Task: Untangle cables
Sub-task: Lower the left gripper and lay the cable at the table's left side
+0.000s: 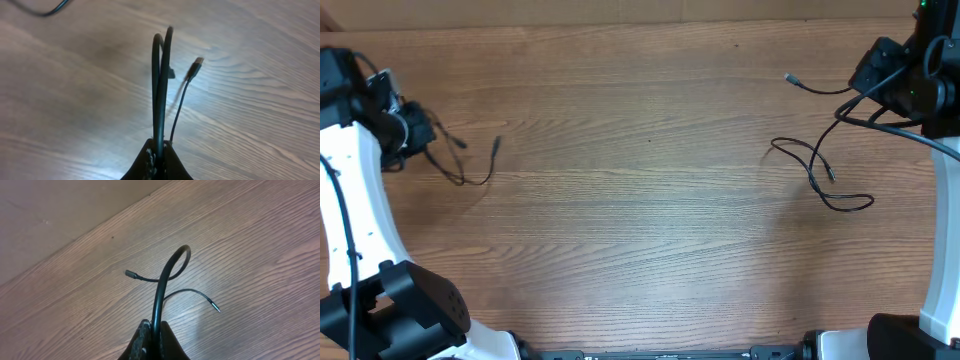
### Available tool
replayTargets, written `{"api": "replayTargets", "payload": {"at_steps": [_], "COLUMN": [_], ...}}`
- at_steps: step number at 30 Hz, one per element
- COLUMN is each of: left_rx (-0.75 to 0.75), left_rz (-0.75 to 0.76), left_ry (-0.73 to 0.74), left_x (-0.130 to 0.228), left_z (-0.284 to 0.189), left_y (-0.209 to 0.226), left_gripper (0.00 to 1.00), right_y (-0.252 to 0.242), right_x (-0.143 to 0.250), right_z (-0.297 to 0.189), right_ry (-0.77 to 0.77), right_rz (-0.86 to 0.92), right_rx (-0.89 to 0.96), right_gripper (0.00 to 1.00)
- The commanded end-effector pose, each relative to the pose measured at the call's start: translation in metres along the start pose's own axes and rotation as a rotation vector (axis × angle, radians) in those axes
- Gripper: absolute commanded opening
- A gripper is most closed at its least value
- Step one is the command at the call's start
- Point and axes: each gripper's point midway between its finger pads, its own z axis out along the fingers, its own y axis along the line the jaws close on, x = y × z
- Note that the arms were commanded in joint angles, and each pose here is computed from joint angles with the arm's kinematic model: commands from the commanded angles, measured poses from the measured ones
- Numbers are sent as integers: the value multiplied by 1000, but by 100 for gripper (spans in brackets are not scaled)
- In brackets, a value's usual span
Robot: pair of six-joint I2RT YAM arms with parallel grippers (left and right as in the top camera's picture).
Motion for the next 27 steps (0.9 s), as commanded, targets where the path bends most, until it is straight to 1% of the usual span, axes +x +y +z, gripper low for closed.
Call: {"api": "replayTargets", "payload": {"at_steps": [1,5,8,10,16,21,23,24,25,26,27], "left_rx": [-51,-104,-104,-112,-152,-186,-204,-212,-216,-219,-223], "left_rz": [-91,-155,-86,-72,-127,-190,-249,-310,-340,-369,-400], "left_ry": [47,46,27,9,-88,-131,-135,-141,-143,-141,-131], "left_x": [14,22,23,23,20,21,26,29,31,34,40], "left_z": [14,27,39,45,67,65,62,59,57,56,55], "left_y": [35,73,89,99,137,168,183,194,199,204,211], "left_gripper": [4,4,4,4,4,4,5,21,43,79,100], "right_y": [3,3,3,4,4,5,6,6,6,6,6], "right_x": [-5,-6,-7,-7,-7,-7,-6,-6,-6,-6,-6], "right_z": [-6,-6,-6,-6,-6,-6,-6,-6,-6,-6,-6], "right_ry": [-21,-23,-26,-30,-29,-25,-22,-22,-22,-22,-22], "right_rz": [6,6,6,6,6,6,6,6,6,6,6], "right_rx": [-18,-18,-20,-21,-22,-32,-38,-38,-38,-38,-38], "right_gripper": [4,4,4,4,4,4,4,4,4,4,4]}}
